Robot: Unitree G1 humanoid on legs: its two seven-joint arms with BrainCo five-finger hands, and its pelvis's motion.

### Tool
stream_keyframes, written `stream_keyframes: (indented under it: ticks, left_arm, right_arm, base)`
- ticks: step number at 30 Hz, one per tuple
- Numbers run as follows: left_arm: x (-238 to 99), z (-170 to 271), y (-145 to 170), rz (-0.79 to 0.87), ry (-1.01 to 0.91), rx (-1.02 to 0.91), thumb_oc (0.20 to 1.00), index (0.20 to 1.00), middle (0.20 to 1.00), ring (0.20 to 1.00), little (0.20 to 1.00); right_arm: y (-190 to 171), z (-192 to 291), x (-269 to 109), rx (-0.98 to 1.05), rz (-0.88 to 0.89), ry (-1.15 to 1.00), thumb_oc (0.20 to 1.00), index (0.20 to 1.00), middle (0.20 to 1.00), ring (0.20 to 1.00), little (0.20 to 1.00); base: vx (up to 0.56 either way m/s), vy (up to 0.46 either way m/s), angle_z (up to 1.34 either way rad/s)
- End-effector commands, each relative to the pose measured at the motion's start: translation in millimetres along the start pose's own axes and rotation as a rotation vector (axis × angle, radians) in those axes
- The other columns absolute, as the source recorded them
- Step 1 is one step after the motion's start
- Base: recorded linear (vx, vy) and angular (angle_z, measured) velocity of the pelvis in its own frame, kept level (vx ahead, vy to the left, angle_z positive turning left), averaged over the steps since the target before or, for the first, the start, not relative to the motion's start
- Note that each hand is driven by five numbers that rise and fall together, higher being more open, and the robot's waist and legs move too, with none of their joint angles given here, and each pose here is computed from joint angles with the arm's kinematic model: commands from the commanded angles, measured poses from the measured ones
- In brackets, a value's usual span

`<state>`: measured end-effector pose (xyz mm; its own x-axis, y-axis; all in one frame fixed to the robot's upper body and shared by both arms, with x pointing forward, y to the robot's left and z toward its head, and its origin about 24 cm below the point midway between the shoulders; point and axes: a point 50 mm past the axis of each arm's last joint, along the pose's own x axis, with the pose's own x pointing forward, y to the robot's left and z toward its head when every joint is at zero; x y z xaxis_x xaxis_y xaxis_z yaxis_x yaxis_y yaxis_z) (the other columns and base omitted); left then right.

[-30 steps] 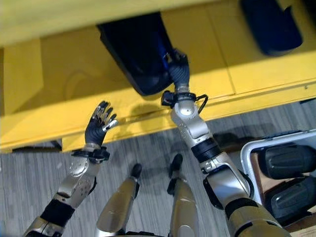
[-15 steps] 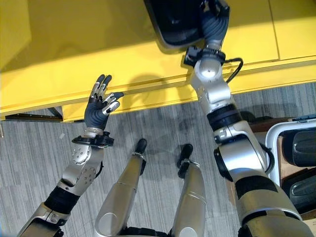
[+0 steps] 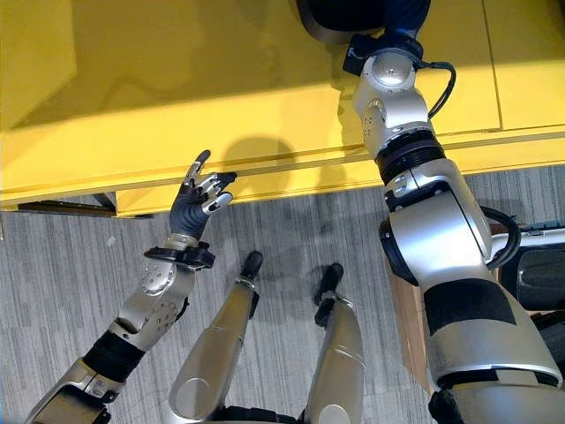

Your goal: Move parts from the plastic box to the shelf.

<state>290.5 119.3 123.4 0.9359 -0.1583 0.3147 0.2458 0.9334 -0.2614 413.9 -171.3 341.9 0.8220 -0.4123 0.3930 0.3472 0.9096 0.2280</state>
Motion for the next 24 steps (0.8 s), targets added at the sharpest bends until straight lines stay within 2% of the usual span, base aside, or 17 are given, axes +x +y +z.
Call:
stream_keyframes:
  ticks: [1,9,24]
  left_arm:
    - [-16.5,-14.8,4.1,0.009,0.070,-0.007,1.000,1.000,1.000,1.000,1.000]
    - [-15.7,-15.2,2.7,-0.001,0.067,0.004,1.000,1.000,1.000,1.000,1.000]
    - [-16.7,-17.3,3.9,-0.001,0.074,0.005,1.000,1.000,1.000,1.000,1.000]
  right_arm:
    - [-1.8,33.2,6.7,0.049,0.013,-0.103,0.200,0.200,0.200,0.200,0.200]
    - [-27.8,26.9,16.7,-0.091,-0.056,-0.074,0.200,0.200,0.200,0.200,0.200]
    - [-71.7,3.6,22.4,-0.123,-0.182,0.024,0.200,0.200,0.200,0.200,0.200]
  base:
    - [0.00,0.000,0.00]
    - [0.00,0.002,0.01]
    - [0.00,0.000,0.00]
